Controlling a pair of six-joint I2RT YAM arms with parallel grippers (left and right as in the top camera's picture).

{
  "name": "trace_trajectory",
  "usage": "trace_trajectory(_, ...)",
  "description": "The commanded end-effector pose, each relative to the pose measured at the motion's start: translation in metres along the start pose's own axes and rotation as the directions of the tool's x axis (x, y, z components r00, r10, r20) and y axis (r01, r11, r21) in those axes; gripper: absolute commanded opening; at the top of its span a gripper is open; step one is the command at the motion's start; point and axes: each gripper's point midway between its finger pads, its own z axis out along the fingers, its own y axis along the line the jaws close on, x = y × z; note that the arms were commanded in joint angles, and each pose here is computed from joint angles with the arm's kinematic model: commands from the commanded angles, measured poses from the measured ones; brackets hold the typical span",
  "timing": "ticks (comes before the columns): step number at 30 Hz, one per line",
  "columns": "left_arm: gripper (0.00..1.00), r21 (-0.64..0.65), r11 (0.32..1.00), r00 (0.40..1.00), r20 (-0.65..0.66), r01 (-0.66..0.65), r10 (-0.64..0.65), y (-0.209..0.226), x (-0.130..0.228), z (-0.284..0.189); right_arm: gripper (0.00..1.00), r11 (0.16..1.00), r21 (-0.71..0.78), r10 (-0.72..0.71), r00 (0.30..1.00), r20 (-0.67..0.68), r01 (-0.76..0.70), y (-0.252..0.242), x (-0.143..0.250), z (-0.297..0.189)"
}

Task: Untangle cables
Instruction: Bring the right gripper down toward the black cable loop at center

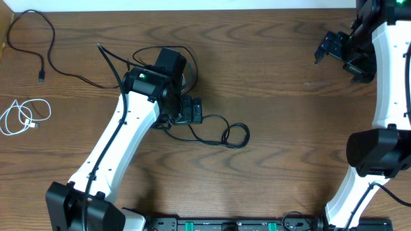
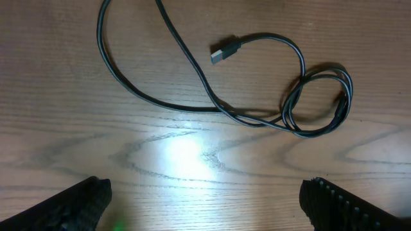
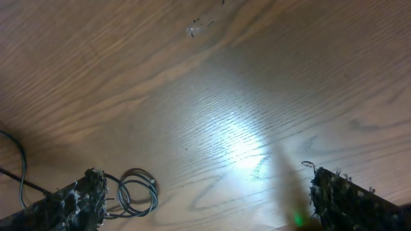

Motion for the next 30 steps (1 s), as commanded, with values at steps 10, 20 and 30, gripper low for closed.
trace_trajectory(10, 0.98, -0.005, 1.0, 1.0, 0.015, 0.001, -0.001, 0.0, -0.003, 0.0, 0.99, 0.993, -0.112, 0.031, 0.999, -0.03, -0.034, 0.022, 0.006, -0.004)
trace_trajectory(20, 0.98, -0.004, 1.0, 1.0, 0.017, 0.001, -0.001, 0.0, -0.003, 0.001, 0.99, 0.942, -0.325, -0.116, 0.991, -0.059, 0.091, 0.073, 0.02, -0.01)
trace_trajectory(30, 0.98, -0.004, 1.0, 1.0, 0.018, 0.001, -0.001, 0.0, -0.003, 0.001, 0.99, 0.872, -0.069, -0.486, 0.874, 0.018, 0.486, 0.126, 0.082, 0.039)
